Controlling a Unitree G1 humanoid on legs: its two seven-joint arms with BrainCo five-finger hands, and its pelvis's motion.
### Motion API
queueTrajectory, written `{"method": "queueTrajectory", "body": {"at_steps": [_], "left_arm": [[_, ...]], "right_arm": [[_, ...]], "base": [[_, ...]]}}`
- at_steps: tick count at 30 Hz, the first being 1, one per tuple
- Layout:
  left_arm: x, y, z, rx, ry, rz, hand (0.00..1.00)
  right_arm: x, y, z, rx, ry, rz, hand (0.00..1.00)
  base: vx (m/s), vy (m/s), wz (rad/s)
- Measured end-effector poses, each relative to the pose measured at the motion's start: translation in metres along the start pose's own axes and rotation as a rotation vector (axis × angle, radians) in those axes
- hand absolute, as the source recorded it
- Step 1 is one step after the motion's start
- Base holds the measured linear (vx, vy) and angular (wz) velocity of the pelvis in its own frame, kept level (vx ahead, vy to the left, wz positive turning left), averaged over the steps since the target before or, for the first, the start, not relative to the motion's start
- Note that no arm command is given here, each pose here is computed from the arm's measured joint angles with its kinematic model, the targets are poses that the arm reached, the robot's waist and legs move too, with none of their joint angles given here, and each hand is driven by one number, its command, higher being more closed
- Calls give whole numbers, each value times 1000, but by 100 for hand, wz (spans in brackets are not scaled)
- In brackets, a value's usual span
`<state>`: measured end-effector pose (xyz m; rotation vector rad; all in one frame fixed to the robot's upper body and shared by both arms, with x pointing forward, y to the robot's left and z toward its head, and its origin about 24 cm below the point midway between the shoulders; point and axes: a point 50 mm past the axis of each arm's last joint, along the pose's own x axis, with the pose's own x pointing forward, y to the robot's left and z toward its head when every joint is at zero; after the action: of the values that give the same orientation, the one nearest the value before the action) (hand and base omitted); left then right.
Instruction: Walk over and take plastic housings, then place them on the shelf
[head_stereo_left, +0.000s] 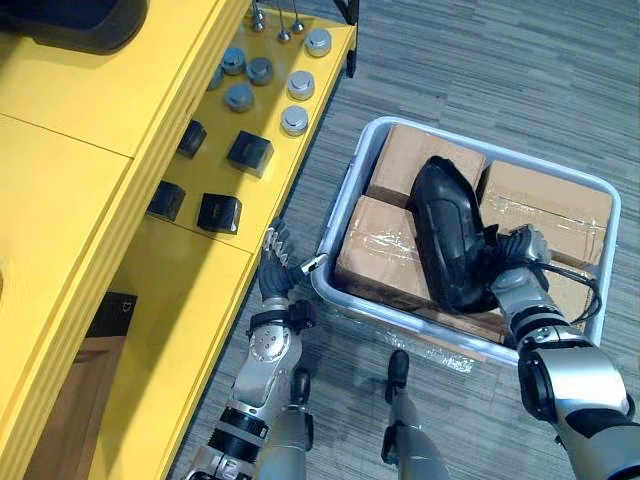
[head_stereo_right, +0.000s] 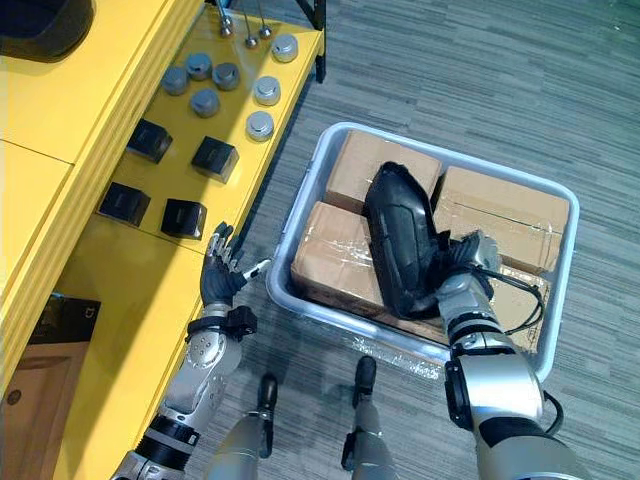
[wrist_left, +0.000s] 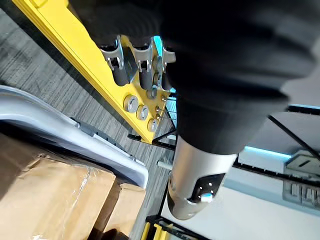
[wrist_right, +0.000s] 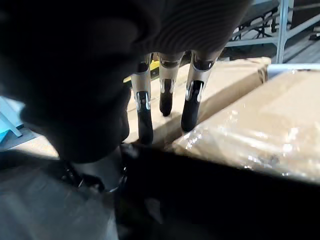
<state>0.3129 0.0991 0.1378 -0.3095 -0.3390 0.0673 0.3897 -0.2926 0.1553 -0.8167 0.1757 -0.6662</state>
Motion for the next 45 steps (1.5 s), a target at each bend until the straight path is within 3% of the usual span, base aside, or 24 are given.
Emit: {"method": "queueTrajectory", "body": {"at_steps": [10,21,28,38,45], "left_arm": [[0,1,1,-20,-4,7,0],[2,4,11,-35,-40,17,0],[6,5,6,-51,2,-24,0],[41,-17,8,-93,65,-129,0],[72,-35,-7,16,226,-229,0]], "right_arm": [[3,-8,0,-47,-41,-20,100],[-29,-22,67,42,-457,-140,100],[-44,-23,71,49,-538,-183,100],[-63,0,80,13,-622,-122,100],[-84,-4,105,18,-774,-149,100]], "base": [[0,7,1],[12,22,2],[60,48,-2],[3,64,-5],[-3,69,-4]]}}
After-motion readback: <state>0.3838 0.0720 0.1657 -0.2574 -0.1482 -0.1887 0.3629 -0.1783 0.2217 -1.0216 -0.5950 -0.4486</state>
